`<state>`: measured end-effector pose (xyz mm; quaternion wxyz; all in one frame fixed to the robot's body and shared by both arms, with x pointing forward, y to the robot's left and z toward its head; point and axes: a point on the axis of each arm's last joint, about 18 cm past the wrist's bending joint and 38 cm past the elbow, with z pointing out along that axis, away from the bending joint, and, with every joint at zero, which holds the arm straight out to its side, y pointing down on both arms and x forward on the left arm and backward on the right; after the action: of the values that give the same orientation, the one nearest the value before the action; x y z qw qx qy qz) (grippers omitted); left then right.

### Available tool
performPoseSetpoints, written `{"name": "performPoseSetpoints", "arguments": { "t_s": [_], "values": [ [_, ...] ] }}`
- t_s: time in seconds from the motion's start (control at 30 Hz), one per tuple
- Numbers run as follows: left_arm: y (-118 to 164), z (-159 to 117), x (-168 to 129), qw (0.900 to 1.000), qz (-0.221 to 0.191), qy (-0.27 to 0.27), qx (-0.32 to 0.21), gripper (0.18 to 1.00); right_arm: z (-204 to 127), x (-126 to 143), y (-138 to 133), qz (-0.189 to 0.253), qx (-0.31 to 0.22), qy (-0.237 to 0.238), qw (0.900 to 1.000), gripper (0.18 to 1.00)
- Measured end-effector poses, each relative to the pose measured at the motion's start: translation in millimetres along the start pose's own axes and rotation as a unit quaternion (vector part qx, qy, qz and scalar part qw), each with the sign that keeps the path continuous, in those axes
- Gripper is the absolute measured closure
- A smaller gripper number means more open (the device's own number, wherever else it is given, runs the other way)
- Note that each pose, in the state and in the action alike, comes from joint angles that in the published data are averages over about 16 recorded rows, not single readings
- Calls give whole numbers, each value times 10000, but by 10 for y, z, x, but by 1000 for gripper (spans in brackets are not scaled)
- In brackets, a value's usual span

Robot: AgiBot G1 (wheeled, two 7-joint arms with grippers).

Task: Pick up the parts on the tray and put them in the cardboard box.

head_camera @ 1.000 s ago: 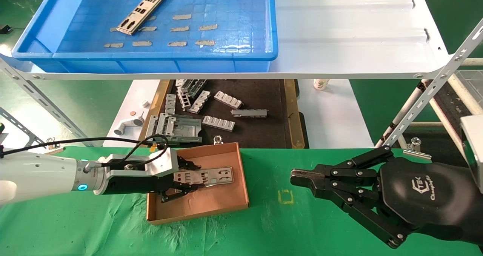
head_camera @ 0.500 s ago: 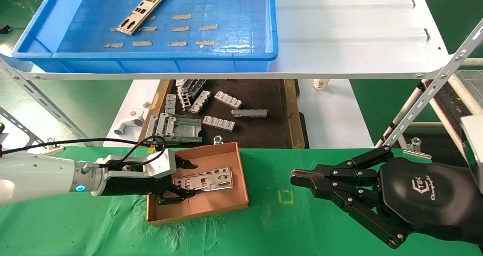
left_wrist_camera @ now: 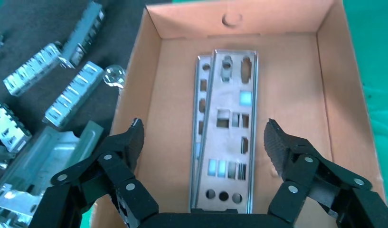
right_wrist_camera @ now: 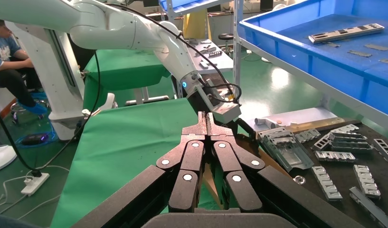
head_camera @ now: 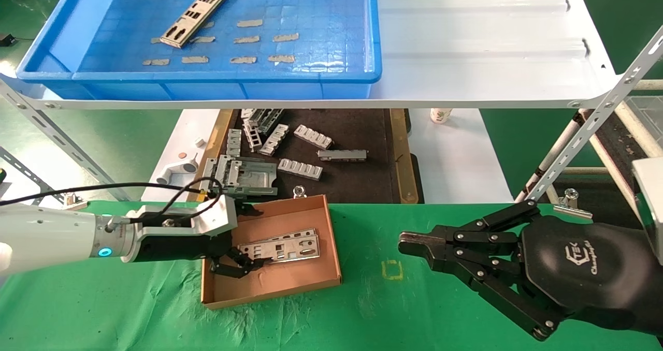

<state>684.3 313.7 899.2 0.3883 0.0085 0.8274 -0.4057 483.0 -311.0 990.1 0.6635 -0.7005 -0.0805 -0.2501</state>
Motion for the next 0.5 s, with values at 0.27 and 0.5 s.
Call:
{"name": "performPoseSetpoints", "arguments": {
  "t_s": [0.27, 0.5],
  "values": [
    [-212, -222, -41, 9975, -342, 25, 620, 240, 0, 0, 0, 0, 0, 0, 10000, 988],
    [-458, -495, -70, 9892, -670, 100, 1297, 198, 0, 0, 0, 0, 0, 0, 10000, 984]
  ]
}}
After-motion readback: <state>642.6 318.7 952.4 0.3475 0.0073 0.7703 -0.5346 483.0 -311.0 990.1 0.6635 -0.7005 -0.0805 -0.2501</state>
